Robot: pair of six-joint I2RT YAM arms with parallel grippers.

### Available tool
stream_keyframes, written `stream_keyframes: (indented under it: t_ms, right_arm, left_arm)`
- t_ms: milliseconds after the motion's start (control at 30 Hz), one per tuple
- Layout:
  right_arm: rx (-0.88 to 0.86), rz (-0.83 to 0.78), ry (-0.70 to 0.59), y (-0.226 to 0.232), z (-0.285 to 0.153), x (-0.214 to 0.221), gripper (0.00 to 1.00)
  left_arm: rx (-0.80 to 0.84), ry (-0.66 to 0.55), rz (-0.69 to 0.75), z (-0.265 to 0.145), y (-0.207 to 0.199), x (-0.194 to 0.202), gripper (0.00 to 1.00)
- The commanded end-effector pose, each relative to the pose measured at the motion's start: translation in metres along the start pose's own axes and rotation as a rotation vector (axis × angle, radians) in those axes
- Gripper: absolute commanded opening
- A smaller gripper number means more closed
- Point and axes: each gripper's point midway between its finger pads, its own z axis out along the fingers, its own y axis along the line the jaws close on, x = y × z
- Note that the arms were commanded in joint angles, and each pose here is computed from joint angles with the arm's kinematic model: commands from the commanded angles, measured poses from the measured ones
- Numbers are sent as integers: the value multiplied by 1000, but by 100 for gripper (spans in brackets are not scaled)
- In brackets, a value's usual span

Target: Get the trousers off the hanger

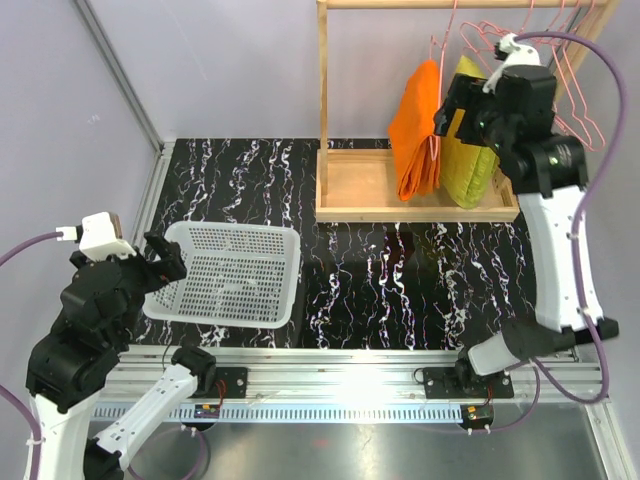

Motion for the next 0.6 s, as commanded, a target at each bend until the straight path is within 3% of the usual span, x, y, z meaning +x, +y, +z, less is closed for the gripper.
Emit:
stream_keyframes:
  t_ms: [0,100,267,567]
  right_arm:
    - [55,-57,4,-5,19,-9,86]
    - [67,-82,14,-4,40,-12,79]
    - [81,-110,64,-3,73,-1,59]
    - [75,-120,108,-2,88,14,34]
  left_arm:
    - [33,-22,-8,1,-7,-4,99]
    - [34,-17,-1,2,-7,-2,99]
    - [31,-8,13,3,-5,2,99]
    - [24,8,29,7,-5,10,99]
